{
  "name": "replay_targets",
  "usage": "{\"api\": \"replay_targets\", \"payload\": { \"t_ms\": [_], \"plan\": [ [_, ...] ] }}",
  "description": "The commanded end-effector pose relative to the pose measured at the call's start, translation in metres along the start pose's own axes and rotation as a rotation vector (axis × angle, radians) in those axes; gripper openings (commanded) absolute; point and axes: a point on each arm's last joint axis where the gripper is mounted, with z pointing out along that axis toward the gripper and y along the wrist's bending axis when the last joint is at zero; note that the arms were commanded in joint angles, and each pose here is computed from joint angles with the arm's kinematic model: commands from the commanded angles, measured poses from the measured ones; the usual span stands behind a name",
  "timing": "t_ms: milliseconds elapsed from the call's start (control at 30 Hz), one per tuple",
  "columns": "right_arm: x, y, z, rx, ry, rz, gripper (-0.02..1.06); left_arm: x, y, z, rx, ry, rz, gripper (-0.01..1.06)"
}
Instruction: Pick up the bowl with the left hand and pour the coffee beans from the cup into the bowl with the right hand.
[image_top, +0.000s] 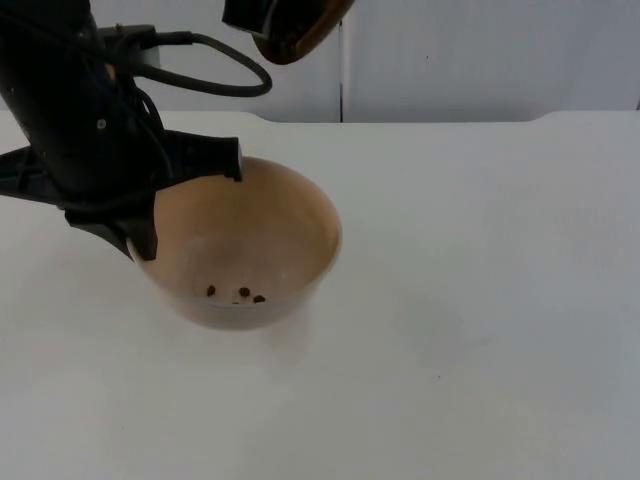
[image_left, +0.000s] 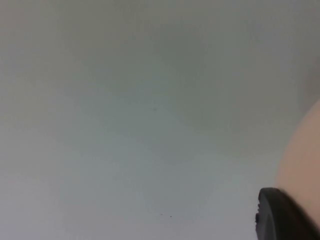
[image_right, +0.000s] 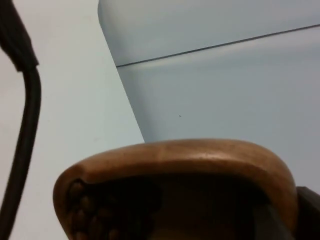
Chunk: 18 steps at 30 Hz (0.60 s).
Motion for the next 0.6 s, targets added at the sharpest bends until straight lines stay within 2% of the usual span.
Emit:
{"api": "replay_targets", "payload": {
  "t_ms": [0, 133, 267, 567],
  "plan": [
    [-0.006, 0.004, -0.009, -0.018, -0.043, 0.035, 0.0, -0.001, -0.002, -0.003, 0.014, -0.014, -0.012, 0.0],
    [-0.006, 0.003, -0.009, 0.001, -0.044, 0.036, 0.0, -0.001, -0.002, -0.003, 0.014, -0.014, -0.012, 0.0],
    [-0.007, -0.004, -0.009, 0.076, -0.051, 0.01, 0.0, -0.001, -0.002, -0.003, 0.014, -0.014, -0.012, 0.0],
    [-0.007, -0.009, -0.01, 0.123, -0.055, -0.006, 0.0, -0.001, -0.002, -0.003, 0.015, -0.016, -0.012, 0.0]
  ]
}}
